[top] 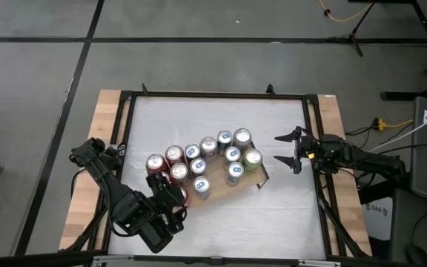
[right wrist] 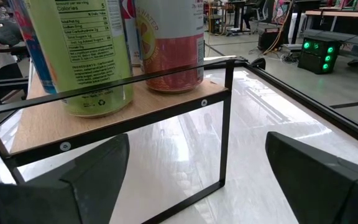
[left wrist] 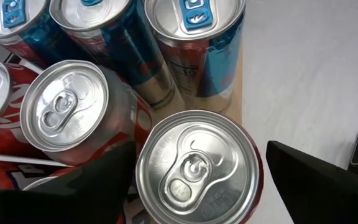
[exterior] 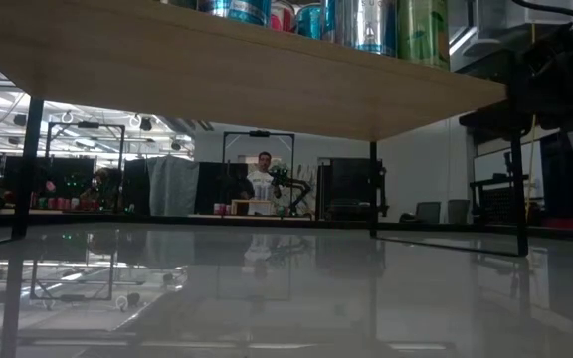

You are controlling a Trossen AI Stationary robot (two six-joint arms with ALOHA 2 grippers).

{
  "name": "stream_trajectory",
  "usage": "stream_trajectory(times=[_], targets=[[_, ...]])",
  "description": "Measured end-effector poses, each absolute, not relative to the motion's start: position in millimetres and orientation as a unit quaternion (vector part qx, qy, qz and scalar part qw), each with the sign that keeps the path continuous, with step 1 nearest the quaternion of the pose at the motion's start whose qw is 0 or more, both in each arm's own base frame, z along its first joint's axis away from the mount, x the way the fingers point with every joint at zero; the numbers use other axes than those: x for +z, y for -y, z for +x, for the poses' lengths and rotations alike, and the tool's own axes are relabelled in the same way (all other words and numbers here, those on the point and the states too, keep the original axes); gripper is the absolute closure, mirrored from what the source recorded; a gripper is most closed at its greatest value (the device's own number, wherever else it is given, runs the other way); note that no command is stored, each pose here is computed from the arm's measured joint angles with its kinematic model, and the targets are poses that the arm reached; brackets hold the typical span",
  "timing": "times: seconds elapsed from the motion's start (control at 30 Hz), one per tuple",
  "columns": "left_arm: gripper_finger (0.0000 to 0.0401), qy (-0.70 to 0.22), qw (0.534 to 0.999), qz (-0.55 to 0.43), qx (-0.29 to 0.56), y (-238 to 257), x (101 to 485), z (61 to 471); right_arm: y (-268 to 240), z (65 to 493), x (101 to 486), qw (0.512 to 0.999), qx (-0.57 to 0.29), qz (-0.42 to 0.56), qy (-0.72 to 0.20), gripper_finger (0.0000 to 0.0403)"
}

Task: Place canned beverage on shelf
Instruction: Put the red soda can on the shelf, then return to Home Position

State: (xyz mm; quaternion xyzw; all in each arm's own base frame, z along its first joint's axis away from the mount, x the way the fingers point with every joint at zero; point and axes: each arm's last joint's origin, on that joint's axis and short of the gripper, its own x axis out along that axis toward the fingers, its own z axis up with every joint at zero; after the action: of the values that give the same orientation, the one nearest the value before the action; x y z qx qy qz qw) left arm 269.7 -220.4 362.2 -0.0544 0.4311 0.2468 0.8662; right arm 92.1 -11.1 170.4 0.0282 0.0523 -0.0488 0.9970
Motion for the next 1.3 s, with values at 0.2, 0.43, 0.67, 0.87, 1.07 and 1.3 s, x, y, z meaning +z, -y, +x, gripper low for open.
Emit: stream_trajectory(times=[0.2,0.43,0.67,0.87,1.07,1.3], targets=[[0.0051,-0.431,0.866,-0.054,0.247,221,362,270,11,92,170,0.997,-0.049,0.028,-0.052,0.0036],[0.0051,-0.425,0.87,-0.065,0.242,220,369,268,11,92,170,0.997,-0.049,0.028,-0.052,0.0036],[0.0051,-0.406,0.883,-0.065,0.224,210,390,259,11,92,170,0.997,-0.049,0.028,-0.052,0.0036],[0.0051,-0.377,0.896,-0.079,0.223,198,409,246,11,92,170,0.997,-0.049,0.028,-0.052,0.0036],[0.0051,-0.312,0.927,-0.014,0.208,180,437,230,11,92,170,0.997,-0.049,0.028,-0.053,0.0036],[0.0051,-0.235,0.956,0.048,0.17,144,483,206,11,92,170,0.997,-0.049,0.028,-0.053,0.0036]])
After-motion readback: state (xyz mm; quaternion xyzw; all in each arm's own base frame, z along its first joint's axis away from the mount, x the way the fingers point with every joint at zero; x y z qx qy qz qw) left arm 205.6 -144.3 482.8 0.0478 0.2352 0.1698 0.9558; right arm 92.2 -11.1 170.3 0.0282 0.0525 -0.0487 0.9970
